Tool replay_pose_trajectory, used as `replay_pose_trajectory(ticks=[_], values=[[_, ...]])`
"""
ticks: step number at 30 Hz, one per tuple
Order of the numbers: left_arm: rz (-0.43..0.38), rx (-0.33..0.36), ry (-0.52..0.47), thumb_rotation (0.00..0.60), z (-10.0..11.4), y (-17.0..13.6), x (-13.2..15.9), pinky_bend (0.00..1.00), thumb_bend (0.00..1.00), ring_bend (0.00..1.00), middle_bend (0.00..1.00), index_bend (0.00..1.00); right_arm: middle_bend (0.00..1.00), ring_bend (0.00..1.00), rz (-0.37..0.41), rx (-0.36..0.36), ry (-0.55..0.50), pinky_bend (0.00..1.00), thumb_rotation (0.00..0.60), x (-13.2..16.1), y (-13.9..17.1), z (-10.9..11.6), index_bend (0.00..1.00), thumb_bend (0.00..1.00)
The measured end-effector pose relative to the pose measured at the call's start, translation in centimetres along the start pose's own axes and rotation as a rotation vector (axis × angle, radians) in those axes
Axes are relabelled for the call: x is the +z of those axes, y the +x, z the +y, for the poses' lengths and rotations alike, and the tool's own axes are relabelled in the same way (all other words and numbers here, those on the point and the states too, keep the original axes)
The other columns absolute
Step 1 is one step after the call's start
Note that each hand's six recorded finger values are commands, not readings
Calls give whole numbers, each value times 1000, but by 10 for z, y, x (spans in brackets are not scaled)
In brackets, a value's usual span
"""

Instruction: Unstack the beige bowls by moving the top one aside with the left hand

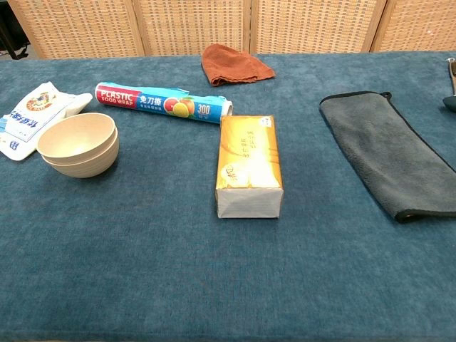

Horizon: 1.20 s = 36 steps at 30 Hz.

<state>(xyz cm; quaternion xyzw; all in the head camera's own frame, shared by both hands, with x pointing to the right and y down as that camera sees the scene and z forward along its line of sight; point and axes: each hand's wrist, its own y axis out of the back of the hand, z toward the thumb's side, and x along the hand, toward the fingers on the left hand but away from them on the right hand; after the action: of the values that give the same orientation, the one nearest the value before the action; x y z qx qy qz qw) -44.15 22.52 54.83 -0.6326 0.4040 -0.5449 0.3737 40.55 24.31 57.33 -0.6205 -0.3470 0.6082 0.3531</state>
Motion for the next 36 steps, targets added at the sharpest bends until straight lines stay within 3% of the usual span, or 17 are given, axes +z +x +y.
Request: replay_pose_trajectory(ticks=[25, 32, 36], values=[[17, -44, 10, 600, -11, 7, -2, 0, 288, 0, 0, 0, 65, 21, -15, 5, -1, 169, 600, -3, 0, -1, 342, 311], [-10, -42, 23, 600, -12, 37, 9, 0, 288, 0, 0, 147, 65, 21, -15, 15, 1, 169, 600, -3, 0, -4, 342, 311], [-44, -49, 37, 600, -17, 57, 23, 0, 291, 0, 0, 182, 65, 22, -17, 17, 1, 169, 600, -3, 0, -4, 342, 311]])
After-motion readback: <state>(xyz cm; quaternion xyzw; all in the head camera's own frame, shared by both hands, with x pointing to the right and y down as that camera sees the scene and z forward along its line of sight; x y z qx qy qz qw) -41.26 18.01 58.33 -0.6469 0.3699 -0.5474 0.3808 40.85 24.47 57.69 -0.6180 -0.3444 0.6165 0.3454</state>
